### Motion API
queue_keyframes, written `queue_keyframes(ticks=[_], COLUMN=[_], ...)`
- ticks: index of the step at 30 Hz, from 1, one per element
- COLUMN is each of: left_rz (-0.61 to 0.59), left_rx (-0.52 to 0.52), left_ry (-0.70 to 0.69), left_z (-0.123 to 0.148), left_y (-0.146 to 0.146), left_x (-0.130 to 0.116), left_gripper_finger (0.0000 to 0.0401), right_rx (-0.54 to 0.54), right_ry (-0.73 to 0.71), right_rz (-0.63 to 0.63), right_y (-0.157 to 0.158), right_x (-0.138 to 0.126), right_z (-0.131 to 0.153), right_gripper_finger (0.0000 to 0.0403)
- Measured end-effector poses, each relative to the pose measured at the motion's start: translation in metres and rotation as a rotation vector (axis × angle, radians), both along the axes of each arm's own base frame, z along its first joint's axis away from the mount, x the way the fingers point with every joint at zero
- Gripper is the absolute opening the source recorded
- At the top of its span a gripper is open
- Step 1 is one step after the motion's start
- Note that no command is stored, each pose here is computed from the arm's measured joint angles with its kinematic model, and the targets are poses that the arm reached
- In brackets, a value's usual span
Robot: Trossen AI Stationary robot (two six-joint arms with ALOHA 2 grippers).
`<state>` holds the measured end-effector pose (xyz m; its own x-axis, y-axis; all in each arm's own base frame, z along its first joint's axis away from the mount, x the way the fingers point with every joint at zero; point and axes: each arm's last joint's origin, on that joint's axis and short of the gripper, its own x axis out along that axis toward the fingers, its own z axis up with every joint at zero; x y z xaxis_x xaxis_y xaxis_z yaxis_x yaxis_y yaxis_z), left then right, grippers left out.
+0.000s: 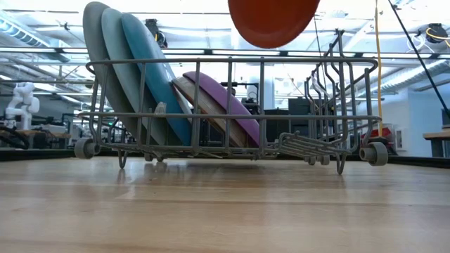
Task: Sort dishes
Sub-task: Put the orange plate into the dish rack
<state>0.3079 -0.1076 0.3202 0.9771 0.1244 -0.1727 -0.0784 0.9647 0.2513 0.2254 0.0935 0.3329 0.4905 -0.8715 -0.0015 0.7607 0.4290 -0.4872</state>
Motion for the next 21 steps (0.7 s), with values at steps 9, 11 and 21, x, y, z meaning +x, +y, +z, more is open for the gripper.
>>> queue_keyframes(ticks=[9, 11, 21], left_rz=[0.425, 0.340, 0.215], left_rx=[-0.055, -0.136, 0.114], left_ry=[-0.068, -0.077, 0.036], left_z=[0.005, 0.006, -0.011], left_y=[-0.003, -0.004, -0.017], left_x=[-0.017, -0.016, -0.006], left_gripper_finger=[0.0254, 0.0254, 0.0253], right_rx=[0.021, 0.029, 0.065], right_ry=[-0.037, -0.053, -0.105], right_rz=[0.037, 0.042, 0.079], right_y=[0.009, 0.010, 0.020], right_x=[-0.003, -0.004, -0.005], right_z=[-0.001, -0.001, -0.001], right_gripper_finger=[0.0000, 0.0000, 0.0000])
